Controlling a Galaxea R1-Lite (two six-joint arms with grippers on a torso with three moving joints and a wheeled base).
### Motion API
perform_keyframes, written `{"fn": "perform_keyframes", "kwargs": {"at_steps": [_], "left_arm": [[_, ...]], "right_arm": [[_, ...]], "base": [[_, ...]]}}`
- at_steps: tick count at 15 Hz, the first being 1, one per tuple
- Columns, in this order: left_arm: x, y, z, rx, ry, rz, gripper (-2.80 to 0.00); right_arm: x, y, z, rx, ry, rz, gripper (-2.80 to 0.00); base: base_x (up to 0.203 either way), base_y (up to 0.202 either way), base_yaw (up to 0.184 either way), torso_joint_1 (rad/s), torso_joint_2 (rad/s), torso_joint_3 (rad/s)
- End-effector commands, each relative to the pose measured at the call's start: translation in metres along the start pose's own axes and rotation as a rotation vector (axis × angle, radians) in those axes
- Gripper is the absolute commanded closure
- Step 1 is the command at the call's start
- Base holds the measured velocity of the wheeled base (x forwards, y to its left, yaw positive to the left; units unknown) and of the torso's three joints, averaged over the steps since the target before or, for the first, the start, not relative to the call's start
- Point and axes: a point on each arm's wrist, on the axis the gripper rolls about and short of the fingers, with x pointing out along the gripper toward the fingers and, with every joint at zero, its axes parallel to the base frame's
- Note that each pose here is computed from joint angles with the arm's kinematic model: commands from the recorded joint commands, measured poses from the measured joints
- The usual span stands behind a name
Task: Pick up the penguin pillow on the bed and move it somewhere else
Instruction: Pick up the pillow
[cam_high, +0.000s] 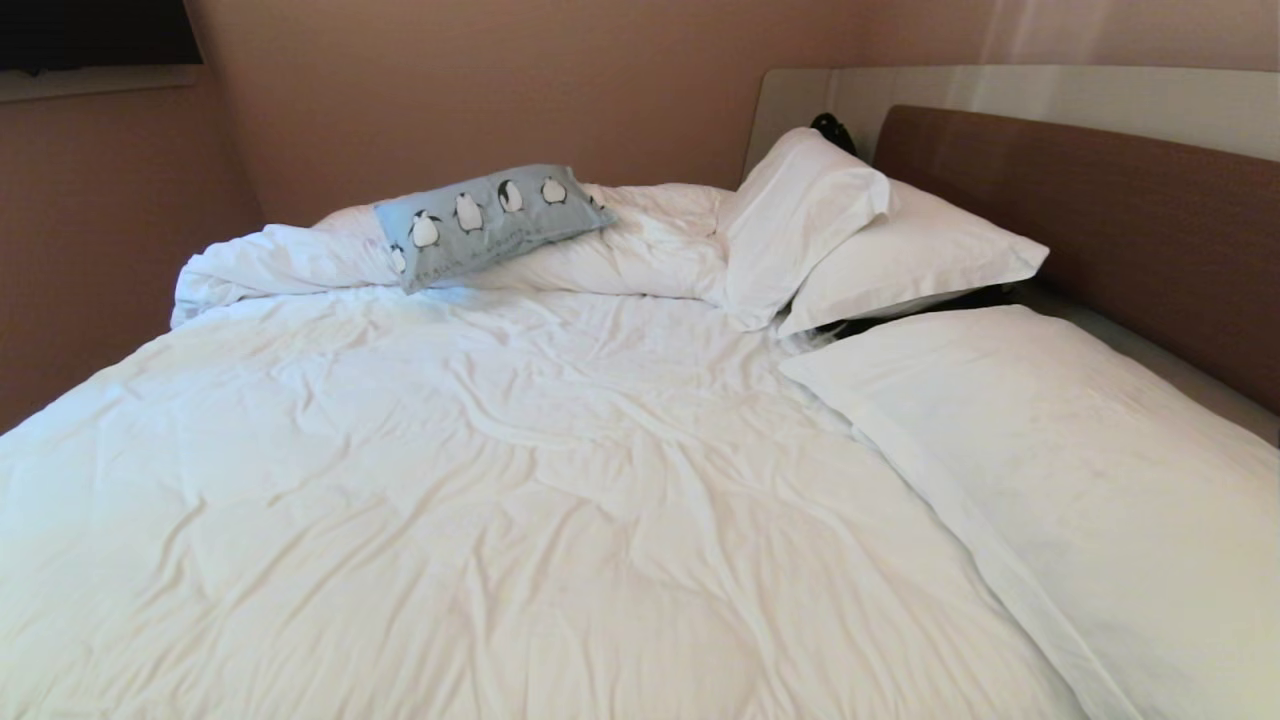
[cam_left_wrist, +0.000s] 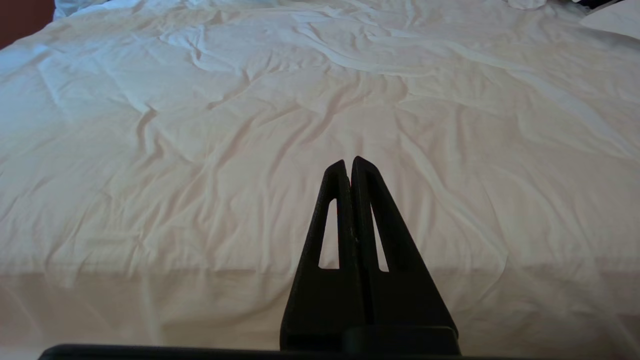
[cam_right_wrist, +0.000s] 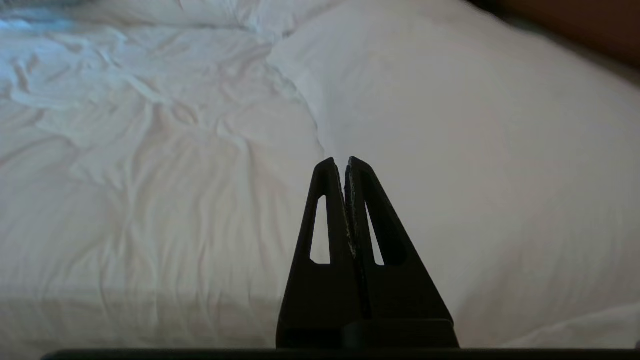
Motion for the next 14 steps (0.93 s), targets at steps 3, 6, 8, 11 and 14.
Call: {"fn": "perform_keyframes", "kwargs": {"at_steps": [3, 6, 8, 11, 14], "left_arm": [[0.000, 0.000, 0.000, 0.000, 0.000, 0.001, 0.00], [0.000, 0.000, 0.000, 0.000, 0.000, 0.001, 0.00], [0.000, 0.000, 0.000, 0.000, 0.000, 0.001, 0.00], [0.000, 0.000, 0.000, 0.000, 0.000, 0.001, 0.00], [0.000, 0.000, 0.000, 0.000, 0.001, 0.001, 0.00]], "right_arm": [[-0.010, -0.001, 0.041, -0.011, -0.119, -0.001, 0.00], [-0.003, -0.002, 0.071, -0.011, -0.101, -0.007, 0.00], [0.013, -0.002, 0.090, -0.011, -0.045, -0.022, 0.00], [0.048, -0.004, 0.120, -0.007, 0.054, -0.086, 0.00], [0.087, -0.006, 0.140, 0.003, 0.132, -0.146, 0.00]], "base": [[0.000, 0.000, 0.000, 0.000, 0.00, 0.000], [0.000, 0.000, 0.000, 0.000, 0.00, 0.000], [0.000, 0.000, 0.000, 0.000, 0.00, 0.000], [0.000, 0.000, 0.000, 0.000, 0.00, 0.000], [0.000, 0.000, 0.000, 0.000, 0.00, 0.000]]}}
